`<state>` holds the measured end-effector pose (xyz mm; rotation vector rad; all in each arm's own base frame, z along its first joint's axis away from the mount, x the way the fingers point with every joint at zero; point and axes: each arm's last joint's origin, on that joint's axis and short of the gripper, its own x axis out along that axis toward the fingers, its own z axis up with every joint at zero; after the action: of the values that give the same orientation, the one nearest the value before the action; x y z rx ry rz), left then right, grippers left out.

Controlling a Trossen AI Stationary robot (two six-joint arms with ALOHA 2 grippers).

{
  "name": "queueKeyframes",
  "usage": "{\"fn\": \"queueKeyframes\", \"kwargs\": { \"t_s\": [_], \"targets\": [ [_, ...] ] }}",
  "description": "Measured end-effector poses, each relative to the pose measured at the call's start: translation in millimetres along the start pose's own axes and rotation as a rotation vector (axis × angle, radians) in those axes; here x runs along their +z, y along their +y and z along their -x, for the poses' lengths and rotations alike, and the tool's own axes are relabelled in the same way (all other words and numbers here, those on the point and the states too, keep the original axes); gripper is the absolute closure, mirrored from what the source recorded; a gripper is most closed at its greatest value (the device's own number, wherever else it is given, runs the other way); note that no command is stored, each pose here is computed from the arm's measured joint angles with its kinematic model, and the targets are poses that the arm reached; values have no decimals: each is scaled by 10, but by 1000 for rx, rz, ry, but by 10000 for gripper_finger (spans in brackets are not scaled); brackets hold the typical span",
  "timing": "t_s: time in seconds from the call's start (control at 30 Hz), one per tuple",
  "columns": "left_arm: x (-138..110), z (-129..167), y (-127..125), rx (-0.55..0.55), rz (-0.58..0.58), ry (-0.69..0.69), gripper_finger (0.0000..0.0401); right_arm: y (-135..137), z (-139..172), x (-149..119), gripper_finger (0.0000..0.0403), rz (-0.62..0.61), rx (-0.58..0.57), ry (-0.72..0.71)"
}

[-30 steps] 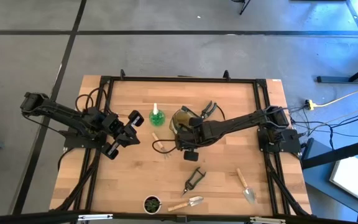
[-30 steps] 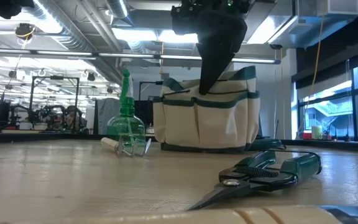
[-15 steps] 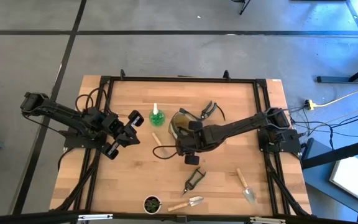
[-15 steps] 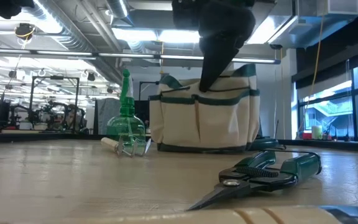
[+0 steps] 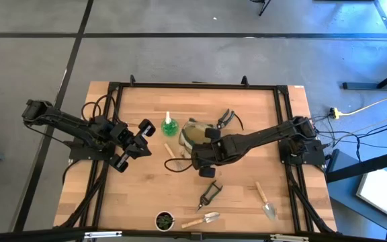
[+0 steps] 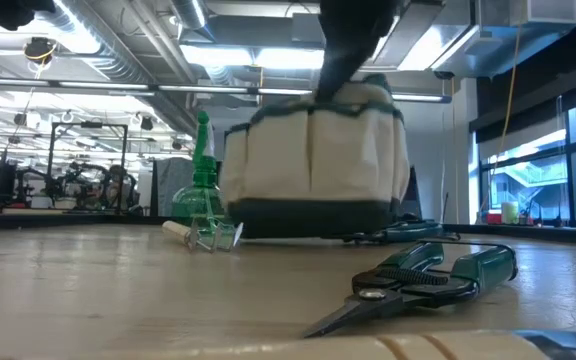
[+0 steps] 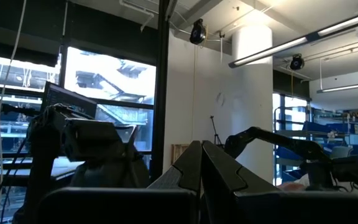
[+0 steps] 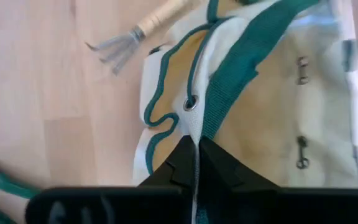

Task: Pick & Place Garden tools in Gardening bag
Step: Adjust the green gardening bag

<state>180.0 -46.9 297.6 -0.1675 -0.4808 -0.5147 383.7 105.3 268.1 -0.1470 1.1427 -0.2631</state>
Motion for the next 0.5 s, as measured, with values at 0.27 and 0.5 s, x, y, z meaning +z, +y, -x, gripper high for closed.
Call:
{"fn": "queueKeyframes", "kwargs": {
  "t_s": [0.27,0.5],
  "targets": [
    [1,0,0,0,7,0,395,106,30,-43,385,-12,13,-1],
    [1,0,0,0,7,-1,395,166,53,-74,385,-35,36,11]
  ]
}}
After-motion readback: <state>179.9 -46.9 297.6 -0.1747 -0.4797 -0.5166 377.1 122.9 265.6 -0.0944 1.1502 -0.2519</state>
